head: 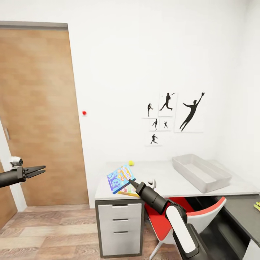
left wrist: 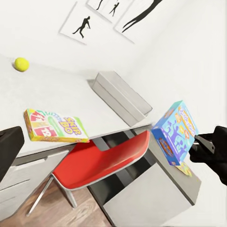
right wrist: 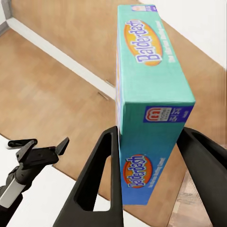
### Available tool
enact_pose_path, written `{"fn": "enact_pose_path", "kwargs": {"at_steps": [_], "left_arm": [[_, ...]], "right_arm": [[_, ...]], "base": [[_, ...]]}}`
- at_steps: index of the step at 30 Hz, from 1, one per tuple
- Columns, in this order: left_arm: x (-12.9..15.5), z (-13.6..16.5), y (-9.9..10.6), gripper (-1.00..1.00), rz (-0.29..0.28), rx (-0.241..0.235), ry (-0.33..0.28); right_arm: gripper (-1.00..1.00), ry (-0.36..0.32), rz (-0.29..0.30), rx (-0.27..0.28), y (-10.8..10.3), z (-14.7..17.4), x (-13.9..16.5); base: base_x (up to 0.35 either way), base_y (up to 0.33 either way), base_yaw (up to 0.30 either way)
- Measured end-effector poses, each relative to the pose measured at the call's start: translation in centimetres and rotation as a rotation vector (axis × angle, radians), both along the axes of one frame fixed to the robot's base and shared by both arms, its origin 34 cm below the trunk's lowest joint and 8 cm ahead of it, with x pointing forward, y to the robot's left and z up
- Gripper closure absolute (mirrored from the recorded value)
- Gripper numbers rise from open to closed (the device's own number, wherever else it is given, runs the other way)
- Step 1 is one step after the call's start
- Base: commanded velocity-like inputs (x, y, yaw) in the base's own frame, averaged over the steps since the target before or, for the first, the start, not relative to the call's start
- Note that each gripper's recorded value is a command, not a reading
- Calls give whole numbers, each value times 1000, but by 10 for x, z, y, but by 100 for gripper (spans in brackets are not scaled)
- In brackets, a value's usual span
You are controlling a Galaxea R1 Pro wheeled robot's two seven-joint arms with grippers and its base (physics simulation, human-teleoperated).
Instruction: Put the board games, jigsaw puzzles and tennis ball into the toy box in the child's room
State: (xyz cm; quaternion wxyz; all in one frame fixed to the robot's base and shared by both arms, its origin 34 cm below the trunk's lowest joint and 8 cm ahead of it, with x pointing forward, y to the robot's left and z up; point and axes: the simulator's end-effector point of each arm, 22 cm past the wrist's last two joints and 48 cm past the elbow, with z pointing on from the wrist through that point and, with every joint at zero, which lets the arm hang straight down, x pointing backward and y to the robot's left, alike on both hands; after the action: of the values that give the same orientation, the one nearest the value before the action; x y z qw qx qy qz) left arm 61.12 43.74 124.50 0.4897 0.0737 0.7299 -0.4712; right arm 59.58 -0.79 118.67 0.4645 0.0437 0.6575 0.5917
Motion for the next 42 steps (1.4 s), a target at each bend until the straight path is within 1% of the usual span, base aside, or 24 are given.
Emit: {"fn": "enact_pose_path", "kwargs": {"at_steps": [10, 36, 42], "left_arm": [[0, -1, 0, -100, 0, 1, 2], [3, -7, 0, -100, 0, 0, 13], [4, -9, 0, -100, 0, 0, 17]], "right_arm": [[100, 0, 0, -2, 0, -1, 0], [100, 12, -1, -8, 1, -8, 3], [100, 16, -1, -5, 1, -9, 3]], "base": [[0, 0, -123], [0, 0, -250], [0, 0, -109]]}}
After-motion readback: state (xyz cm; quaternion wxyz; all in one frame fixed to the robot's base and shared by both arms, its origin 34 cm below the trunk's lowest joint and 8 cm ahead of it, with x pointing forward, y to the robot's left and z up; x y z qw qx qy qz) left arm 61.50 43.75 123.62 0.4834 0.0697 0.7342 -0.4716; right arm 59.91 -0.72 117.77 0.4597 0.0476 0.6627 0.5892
